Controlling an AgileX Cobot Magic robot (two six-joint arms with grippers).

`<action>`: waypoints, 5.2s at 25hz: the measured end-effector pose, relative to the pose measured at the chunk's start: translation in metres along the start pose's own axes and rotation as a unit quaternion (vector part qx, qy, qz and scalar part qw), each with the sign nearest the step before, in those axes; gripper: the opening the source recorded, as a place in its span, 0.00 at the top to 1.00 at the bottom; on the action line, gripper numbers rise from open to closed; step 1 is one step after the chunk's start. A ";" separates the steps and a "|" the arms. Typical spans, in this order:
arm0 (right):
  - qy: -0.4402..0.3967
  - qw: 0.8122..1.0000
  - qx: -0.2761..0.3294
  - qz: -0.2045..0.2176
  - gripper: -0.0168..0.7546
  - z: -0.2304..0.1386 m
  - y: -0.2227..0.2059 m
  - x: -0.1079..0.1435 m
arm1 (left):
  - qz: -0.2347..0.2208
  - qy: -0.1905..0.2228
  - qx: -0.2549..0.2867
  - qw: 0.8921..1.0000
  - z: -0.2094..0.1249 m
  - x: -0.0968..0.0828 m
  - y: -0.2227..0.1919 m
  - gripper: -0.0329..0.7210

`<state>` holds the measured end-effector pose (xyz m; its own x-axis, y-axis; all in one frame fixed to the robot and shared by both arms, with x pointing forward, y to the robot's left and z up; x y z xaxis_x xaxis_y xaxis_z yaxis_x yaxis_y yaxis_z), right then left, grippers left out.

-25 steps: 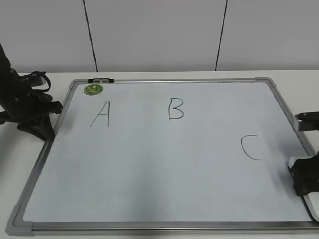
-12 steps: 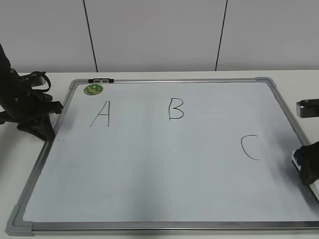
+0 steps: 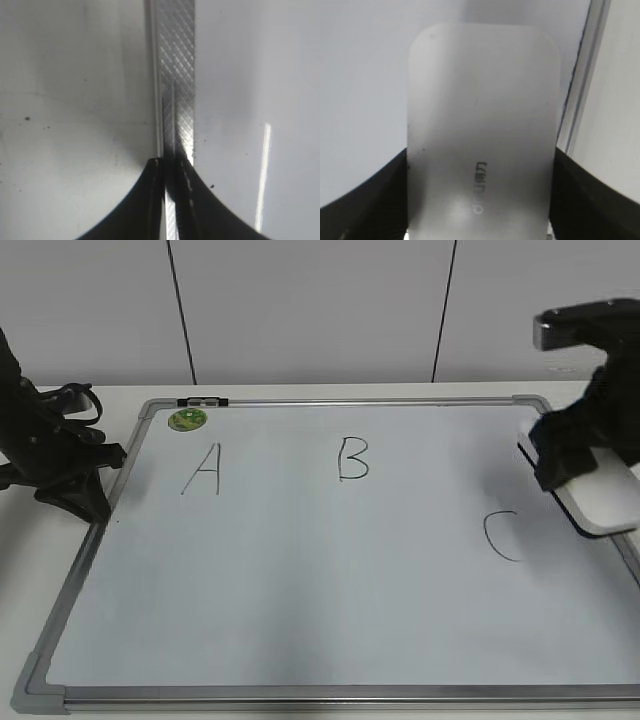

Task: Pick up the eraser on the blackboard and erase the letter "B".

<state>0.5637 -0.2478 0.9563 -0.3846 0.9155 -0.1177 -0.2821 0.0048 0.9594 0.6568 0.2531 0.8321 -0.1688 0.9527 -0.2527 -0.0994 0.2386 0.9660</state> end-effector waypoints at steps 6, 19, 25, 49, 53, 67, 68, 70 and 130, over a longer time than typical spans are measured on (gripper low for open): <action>0.034 0.999 -0.036 0.011 0.27 0.050 0.016 0.021 | 0.000 0.000 0.000 1.000 0.000 0.000 0.000 0.92; 0.079 0.996 0.008 0.047 0.27 0.133 -0.037 0.067 | 0.000 0.000 0.001 1.000 0.000 0.000 0.000 0.92; 0.075 0.995 0.028 0.062 0.27 0.155 -0.074 0.074 | 0.000 0.000 0.002 1.000 -0.001 0.000 0.000 0.92; 0.099 0.995 -0.006 -0.003 0.27 0.205 -0.149 0.064 | -0.001 0.001 0.002 1.000 -0.001 0.000 0.000 0.92; 0.102 0.995 -0.008 -0.004 0.27 0.206 -0.151 0.065 | -0.001 0.001 0.002 1.000 -0.001 0.000 0.000 0.92; 0.195 0.981 -0.016 0.016 0.27 0.204 -0.145 0.153 | -0.001 0.001 0.002 1.000 -0.001 0.000 0.000 0.92; 0.194 0.981 -0.016 0.017 0.27 0.204 -0.145 0.153 | -0.001 0.001 0.002 1.000 -0.001 0.000 0.000 0.92; 0.195 0.981 -0.016 0.017 0.27 0.204 -0.145 0.153 | -0.001 0.001 0.002 1.000 -0.001 0.000 0.000 0.92; -0.101 0.994 0.041 -0.025 0.27 0.026 -0.073 -0.074 | -0.001 0.000 0.000 1.000 0.000 0.000 0.000 0.92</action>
<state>0.6352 -0.3057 0.9019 -0.1844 0.9755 -0.1203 -0.2213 0.0781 0.9721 0.6568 0.2530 0.8322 -0.1696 0.9523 -0.2538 -0.0994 0.2397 0.9657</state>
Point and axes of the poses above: a point on each arm's last joint axis where the gripper is mounted, y pointing back along that axis away from the gripper, x along the wrist's bending axis when the last joint is at zero, z = x × y, the point moved 7 cm from there along -y, pointing out along that axis toward the gripper, and after that the axes turned 10 degrees about y, right-handed, at the moved point
